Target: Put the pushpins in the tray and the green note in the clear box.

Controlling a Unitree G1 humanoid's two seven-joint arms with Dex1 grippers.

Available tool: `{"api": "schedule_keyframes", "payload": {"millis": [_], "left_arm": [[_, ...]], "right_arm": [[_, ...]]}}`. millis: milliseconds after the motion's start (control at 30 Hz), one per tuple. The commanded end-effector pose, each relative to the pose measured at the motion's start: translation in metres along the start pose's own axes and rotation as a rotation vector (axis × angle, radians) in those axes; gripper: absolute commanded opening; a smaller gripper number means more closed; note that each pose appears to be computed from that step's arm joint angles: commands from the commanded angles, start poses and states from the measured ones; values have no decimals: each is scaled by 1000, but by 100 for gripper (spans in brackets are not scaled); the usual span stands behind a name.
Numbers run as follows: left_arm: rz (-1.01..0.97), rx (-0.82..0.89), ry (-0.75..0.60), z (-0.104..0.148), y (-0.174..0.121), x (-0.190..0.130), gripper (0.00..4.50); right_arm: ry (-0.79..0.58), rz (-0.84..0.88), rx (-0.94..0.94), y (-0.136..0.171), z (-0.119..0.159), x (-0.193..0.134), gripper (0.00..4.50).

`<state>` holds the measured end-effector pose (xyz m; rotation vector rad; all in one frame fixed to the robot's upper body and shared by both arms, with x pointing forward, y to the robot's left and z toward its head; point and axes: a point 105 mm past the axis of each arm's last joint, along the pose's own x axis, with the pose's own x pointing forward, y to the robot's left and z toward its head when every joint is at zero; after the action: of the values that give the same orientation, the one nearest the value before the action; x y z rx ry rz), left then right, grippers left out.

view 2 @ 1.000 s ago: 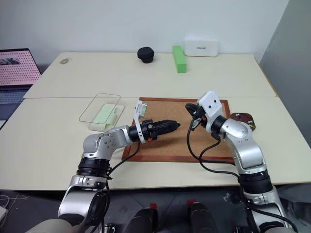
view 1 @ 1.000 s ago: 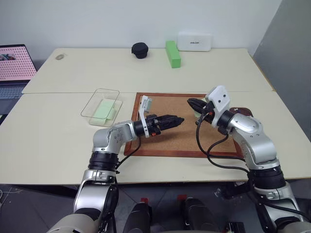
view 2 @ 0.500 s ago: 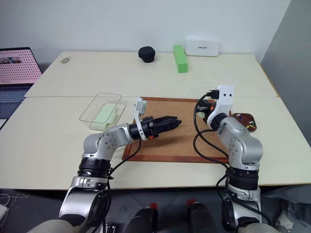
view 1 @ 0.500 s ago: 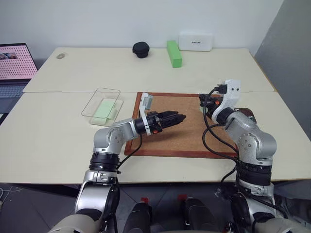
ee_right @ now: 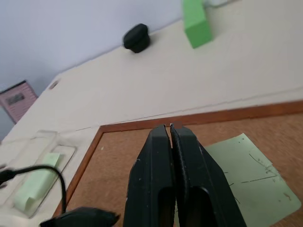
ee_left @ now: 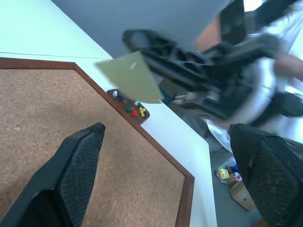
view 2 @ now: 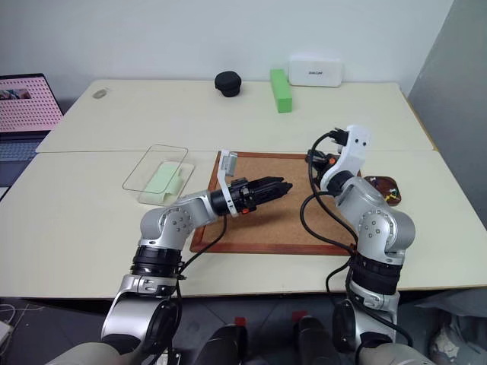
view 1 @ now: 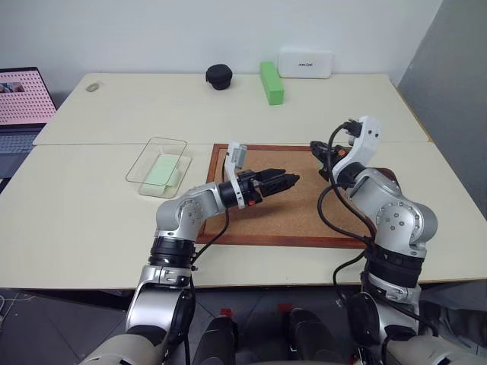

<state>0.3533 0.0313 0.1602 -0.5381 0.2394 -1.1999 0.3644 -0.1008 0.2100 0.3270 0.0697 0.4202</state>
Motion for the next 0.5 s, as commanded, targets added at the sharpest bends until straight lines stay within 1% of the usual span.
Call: {"api": "schedule_keyframes", "payload": {"millis": [33, 133, 333, 500], "left_arm": [[-23, -13, -35, 12, -7, 4, 442], [-25, -29, -36, 12, -8, 7, 442], [-28, -45, -53, 13, -11, 17, 442], [-7, -33, -50, 15, -6, 13, 442]], "right_arm": [[-48, 91, -117, 22, 7, -5, 0], [-53, 126, -165, 31, 5, -6, 0], [-62, 143, -185, 36, 4, -6, 0], [-67, 150, -188, 36, 5, -8, 0]]}}
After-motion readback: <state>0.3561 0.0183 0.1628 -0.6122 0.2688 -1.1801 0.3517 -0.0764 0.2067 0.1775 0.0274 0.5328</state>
